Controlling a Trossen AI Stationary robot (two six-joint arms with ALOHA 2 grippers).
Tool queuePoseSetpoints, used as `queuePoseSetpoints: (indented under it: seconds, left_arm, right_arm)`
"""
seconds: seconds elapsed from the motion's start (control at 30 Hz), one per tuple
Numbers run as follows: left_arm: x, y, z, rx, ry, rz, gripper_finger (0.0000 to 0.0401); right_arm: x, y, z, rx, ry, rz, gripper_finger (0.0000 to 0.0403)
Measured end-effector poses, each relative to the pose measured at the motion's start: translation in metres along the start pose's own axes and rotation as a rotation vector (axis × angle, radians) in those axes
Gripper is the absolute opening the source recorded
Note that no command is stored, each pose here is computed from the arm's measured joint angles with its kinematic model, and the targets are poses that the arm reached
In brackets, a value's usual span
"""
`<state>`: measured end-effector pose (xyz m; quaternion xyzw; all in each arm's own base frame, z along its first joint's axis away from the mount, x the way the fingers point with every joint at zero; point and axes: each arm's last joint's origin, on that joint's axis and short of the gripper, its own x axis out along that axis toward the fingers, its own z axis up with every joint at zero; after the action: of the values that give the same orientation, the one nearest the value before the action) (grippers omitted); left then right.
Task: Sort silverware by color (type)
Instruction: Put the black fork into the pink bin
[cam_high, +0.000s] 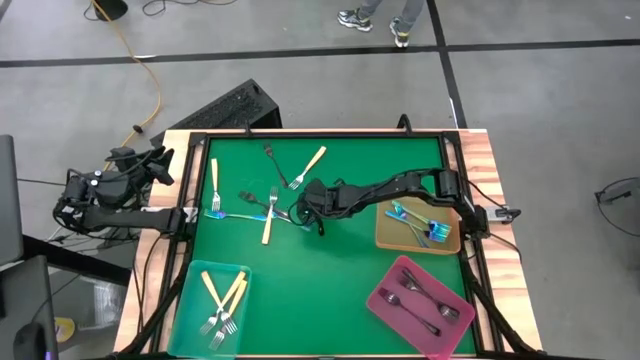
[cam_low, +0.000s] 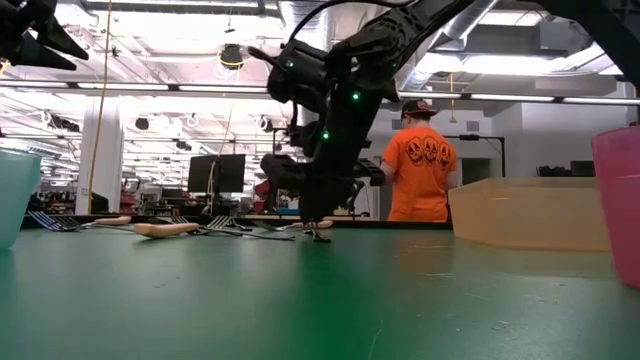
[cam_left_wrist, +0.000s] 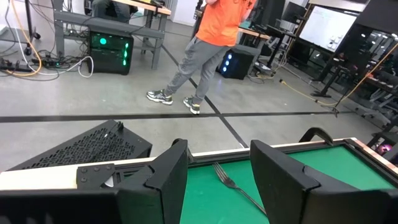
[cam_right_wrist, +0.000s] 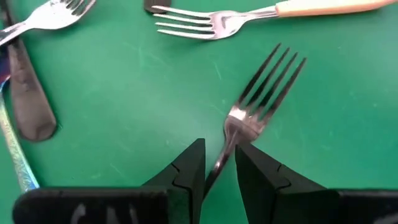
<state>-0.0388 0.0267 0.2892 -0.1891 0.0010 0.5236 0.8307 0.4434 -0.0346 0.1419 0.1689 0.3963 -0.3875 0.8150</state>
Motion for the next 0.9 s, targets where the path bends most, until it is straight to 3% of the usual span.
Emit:
queuePoseSetpoints:
  seconds: [0.5, 0.7, 0.9]
  left_arm:
    - [0.0, 0.0, 0.0, 0.0, 0.0, 0.0, 0.0158]
    - [0.0, 0.0, 0.0, 0.0, 0.0, 0.0, 0.0158]
    - [0.0, 0.0, 0.0, 0.0, 0.0, 0.001, 0.0158]
  right_arm:
    - [0.001, -0.001, -0.002, -0.008, 0.014, -0.009, 0.0111]
    - [0.022, 0.004, -0.014, 0.005, 0.036, -0.01, 0.0111]
    - [0.022, 0.006, -0.016, -0.003, 0.048, -0.001, 0.0098]
